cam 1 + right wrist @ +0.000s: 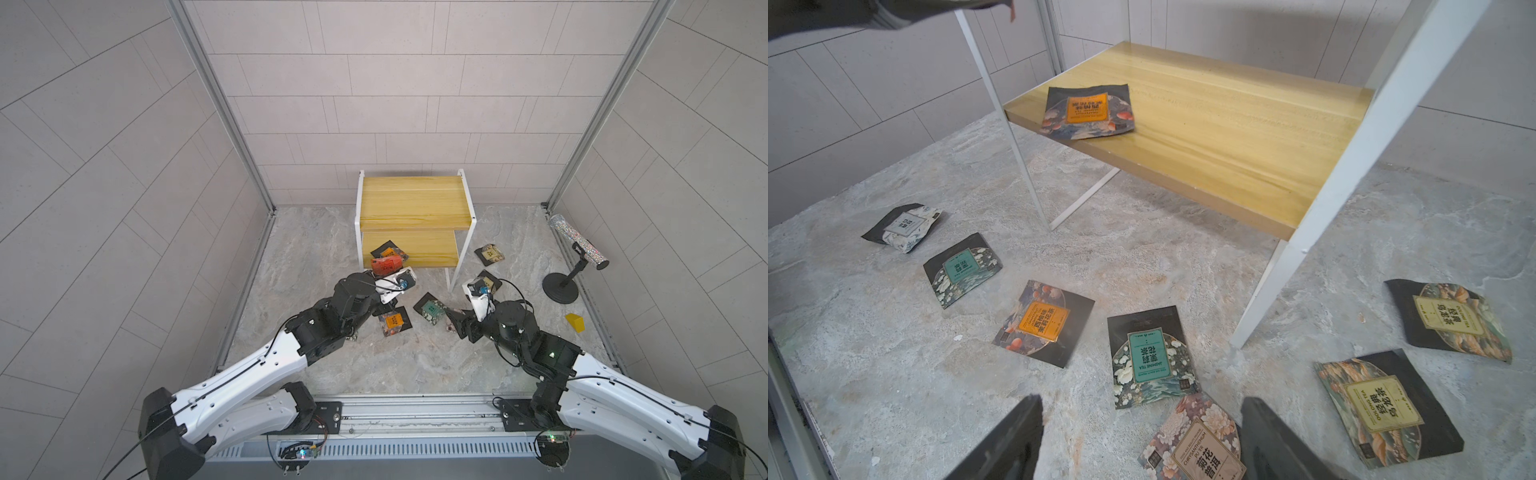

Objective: Remove the tea bags from the shelf
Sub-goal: Pick up the tea bag from the shelf, then place the tea bag at the center of the board.

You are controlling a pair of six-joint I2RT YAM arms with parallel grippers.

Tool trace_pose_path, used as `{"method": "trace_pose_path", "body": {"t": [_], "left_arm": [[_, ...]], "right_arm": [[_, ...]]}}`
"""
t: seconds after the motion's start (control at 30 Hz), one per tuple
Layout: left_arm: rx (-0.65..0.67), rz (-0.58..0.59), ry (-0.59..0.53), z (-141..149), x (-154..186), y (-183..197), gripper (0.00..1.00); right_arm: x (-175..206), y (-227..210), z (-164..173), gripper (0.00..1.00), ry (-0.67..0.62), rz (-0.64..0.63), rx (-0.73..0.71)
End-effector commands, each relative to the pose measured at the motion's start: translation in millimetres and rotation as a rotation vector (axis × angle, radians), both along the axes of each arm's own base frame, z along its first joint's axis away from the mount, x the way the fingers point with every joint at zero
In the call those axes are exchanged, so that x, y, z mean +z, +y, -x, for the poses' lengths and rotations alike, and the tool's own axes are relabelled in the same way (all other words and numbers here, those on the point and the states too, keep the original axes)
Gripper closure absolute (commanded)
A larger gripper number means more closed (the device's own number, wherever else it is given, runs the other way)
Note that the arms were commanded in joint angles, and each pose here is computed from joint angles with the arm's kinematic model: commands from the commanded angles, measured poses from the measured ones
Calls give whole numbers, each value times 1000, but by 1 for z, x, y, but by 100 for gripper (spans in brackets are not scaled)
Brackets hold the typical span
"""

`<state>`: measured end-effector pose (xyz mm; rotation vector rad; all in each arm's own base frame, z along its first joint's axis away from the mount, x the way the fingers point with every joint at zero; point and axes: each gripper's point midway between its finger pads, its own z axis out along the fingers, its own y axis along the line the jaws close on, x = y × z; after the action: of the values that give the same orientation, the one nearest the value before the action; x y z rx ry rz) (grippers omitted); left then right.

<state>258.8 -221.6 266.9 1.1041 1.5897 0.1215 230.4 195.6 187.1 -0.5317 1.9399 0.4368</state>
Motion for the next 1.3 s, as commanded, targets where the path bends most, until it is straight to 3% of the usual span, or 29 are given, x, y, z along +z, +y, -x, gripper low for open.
{"method": "trace_pose_path", "body": {"t": [0.0,0.33,0.73,0.97,1.1,1.27], "left_arm": [[111,50,68,6,-10,22,100],[338,154,123,16,-22,69,100],[764,266,42,14,-16,149,100],[974,386,152,2,-30,194,100],[1077,406,257,-15,-55,212,100],[1162,396,305,-38,-76,229,100]], "right_arm": [[6,4,-3,22,-21,-11,12],[3,14,-5,22,-4,-16,41],[1,18,-6,22,-3,-15,51],[2,15,-5,22,-3,-19,47],[4,12,-3,22,-12,-24,41],[5,11,-2,22,-14,-25,40]]}}
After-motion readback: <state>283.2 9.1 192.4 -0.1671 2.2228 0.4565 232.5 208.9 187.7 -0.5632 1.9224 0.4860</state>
